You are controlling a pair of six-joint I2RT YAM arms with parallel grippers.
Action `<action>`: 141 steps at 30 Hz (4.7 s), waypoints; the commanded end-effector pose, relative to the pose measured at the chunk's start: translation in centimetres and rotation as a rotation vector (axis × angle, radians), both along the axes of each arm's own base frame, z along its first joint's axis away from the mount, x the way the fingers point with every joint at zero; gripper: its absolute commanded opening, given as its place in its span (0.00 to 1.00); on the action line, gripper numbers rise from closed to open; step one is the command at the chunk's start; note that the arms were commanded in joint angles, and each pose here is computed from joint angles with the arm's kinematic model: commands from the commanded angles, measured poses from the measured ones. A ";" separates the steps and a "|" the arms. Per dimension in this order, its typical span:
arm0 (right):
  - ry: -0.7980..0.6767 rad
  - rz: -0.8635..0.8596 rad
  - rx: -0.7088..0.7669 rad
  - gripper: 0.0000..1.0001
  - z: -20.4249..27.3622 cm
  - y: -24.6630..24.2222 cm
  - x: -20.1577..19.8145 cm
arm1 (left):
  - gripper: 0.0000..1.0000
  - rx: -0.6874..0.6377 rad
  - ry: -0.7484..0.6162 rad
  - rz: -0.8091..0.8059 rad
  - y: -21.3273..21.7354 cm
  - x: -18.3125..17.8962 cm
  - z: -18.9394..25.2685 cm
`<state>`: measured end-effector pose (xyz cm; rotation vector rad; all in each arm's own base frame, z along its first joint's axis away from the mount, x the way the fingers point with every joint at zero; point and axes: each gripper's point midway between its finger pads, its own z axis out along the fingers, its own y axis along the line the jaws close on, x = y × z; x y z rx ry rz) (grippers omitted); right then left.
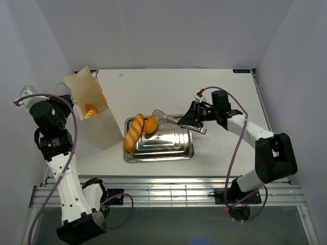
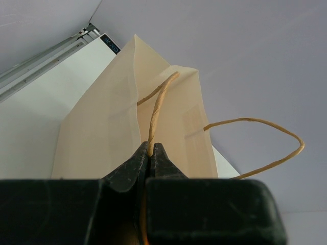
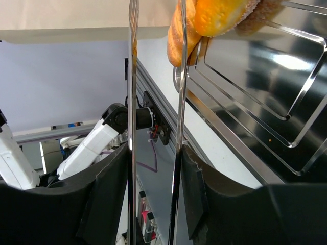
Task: Place the fake bread into the paper bag
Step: Pick up the fake bread from the plate.
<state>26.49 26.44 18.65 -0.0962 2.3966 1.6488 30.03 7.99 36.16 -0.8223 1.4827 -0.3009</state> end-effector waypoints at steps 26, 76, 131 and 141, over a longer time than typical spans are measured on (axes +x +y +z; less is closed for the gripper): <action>0.003 0.040 0.016 0.56 -4.6 -0.6 1.9 | 0.00 0.012 -0.008 -0.027 -0.5 -0.2 0.2; 0.026 0.039 0.081 0.54 -5.1 -0.2 3.4 | 0.00 0.006 -0.008 -0.031 -0.6 -0.2 0.0; 0.040 0.073 0.154 0.08 -4.1 0.9 3.3 | 0.00 0.011 -0.016 -0.032 -0.7 -0.2 0.4; -0.125 0.106 0.184 0.08 4.1 1.8 1.9 | 0.00 0.010 -0.026 -0.036 -0.9 -0.5 0.8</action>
